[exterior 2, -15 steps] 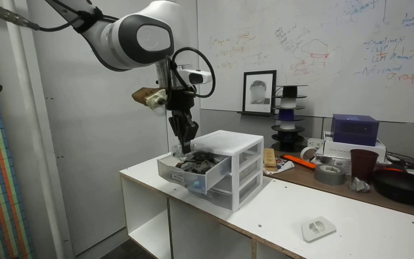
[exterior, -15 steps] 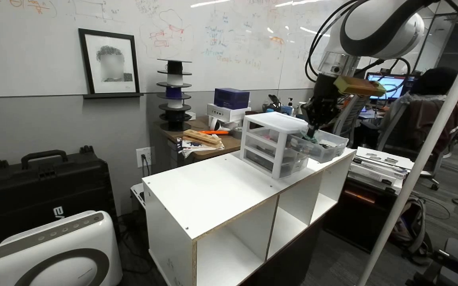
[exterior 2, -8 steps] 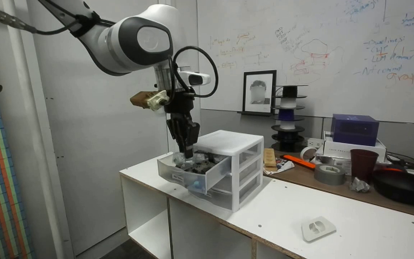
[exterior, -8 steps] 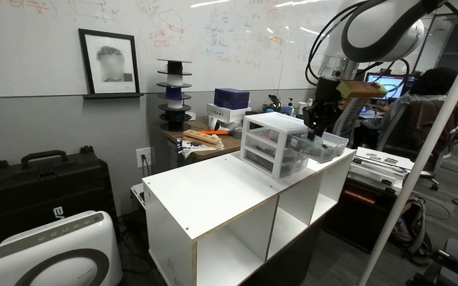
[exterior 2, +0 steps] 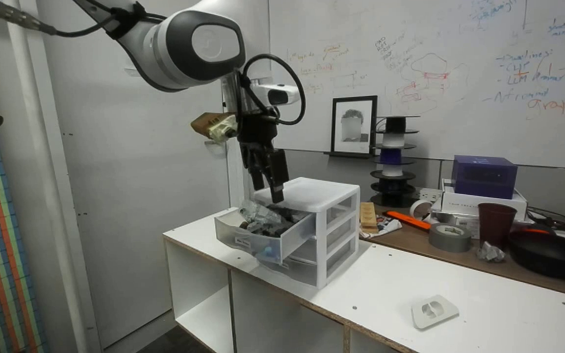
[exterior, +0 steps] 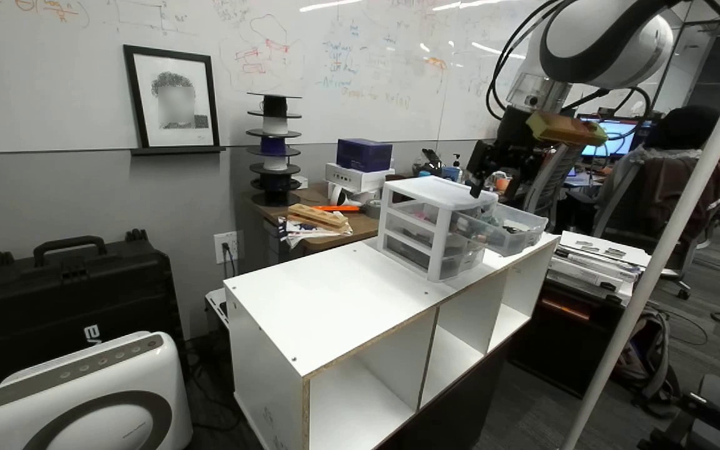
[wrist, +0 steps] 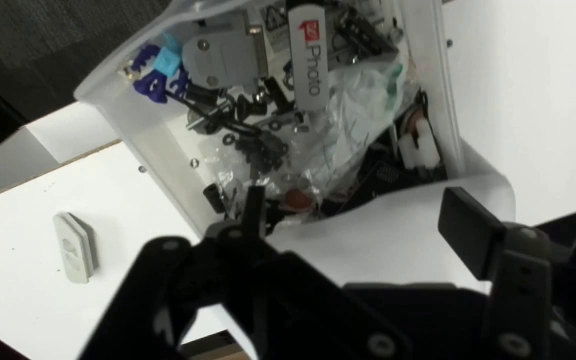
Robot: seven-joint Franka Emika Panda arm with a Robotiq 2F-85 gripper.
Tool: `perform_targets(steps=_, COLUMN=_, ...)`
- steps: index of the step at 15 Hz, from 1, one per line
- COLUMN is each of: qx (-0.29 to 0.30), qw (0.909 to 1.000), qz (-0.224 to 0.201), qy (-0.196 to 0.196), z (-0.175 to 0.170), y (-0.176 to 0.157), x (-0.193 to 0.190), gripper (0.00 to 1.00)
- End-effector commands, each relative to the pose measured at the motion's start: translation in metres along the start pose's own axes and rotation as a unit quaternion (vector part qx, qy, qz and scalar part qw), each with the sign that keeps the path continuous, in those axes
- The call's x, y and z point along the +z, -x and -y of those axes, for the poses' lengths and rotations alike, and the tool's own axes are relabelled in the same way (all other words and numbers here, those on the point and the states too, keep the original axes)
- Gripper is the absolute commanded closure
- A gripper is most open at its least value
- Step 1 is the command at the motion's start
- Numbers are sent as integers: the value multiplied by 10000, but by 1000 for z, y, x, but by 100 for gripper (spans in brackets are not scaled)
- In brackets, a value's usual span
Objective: Put the objects in the top drawer of the cabinet and close it
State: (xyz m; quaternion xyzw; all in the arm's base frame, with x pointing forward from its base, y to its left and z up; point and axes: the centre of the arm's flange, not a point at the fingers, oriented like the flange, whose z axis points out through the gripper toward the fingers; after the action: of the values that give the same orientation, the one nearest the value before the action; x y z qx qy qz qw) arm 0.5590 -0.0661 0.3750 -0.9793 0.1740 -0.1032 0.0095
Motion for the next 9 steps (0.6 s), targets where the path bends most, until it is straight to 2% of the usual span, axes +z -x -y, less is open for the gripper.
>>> perform_targets(steps=1, qx=798, qw=9952, qz=-430, qy=-382, z=-33, y=-34, x=-33, gripper=0)
perform_targets(steps=5, qx=1710, qw=9820, qz=-671, qy=-431, z=-102, y=-67, x=-46, gripper=0)
perform_targets(steps=6, qx=1931, qw=9781, qz=-651, qy=-414, z=-135, y=-73, x=-48, gripper=0)
perform_targets(steps=9, qx=2331, qw=9696, qz=-629, qy=-386, z=-198, y=-96, x=-36, gripper=0)
